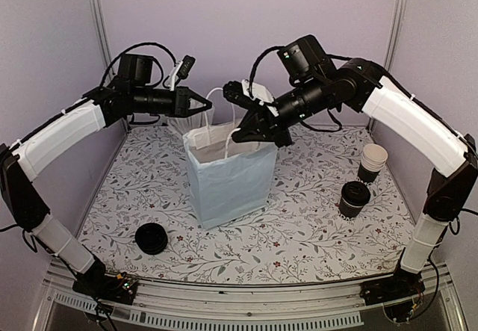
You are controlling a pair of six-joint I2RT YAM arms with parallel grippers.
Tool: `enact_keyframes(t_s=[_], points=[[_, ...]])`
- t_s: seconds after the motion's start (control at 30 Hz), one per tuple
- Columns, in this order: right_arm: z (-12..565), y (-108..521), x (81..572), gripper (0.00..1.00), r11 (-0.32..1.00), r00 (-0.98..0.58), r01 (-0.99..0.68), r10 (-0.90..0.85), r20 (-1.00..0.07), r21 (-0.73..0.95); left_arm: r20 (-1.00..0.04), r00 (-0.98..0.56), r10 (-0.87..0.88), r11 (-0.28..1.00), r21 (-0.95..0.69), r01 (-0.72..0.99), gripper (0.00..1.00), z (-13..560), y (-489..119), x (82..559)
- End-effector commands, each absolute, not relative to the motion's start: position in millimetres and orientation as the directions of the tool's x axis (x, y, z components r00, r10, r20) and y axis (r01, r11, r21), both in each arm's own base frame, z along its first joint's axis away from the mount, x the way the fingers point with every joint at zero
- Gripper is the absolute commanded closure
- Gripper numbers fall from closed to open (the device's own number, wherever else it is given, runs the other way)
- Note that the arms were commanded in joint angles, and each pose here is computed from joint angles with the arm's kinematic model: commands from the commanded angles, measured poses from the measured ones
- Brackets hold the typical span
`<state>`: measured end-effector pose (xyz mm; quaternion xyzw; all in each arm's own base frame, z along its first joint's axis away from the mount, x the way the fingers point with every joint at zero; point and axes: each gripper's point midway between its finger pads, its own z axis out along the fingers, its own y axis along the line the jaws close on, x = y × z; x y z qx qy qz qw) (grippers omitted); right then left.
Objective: Pack the takeout coffee
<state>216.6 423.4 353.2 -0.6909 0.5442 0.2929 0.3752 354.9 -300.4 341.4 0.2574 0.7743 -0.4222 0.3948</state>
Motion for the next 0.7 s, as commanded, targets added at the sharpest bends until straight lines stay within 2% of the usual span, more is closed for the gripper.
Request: enact_keyframes(t_s=[0.0, 0.17, 0.67], points=[[398, 422, 215, 0.96, -0.112, 0.305, -0.952, -0.445, -0.842, -0.285, -0.89, -0.455, -0.001, 0.504, -0.394, 0.769, 1.0, 399, -292, 350], [448, 418, 198, 0.96, -0.127, 0.363, -0.932, -0.335, -0.869, -0.34, -0.906, -0.421, -0.037, 0.494, -0.382, 0.781, 1.0, 428, -288, 342], [455, 424, 193, 0.96, -0.123, 0.404, -0.914, -0.333, -0.852, -0.386, -0.918, -0.393, -0.048, 0.489, -0.364, 0.793, 1.0, 443, -290, 337]])
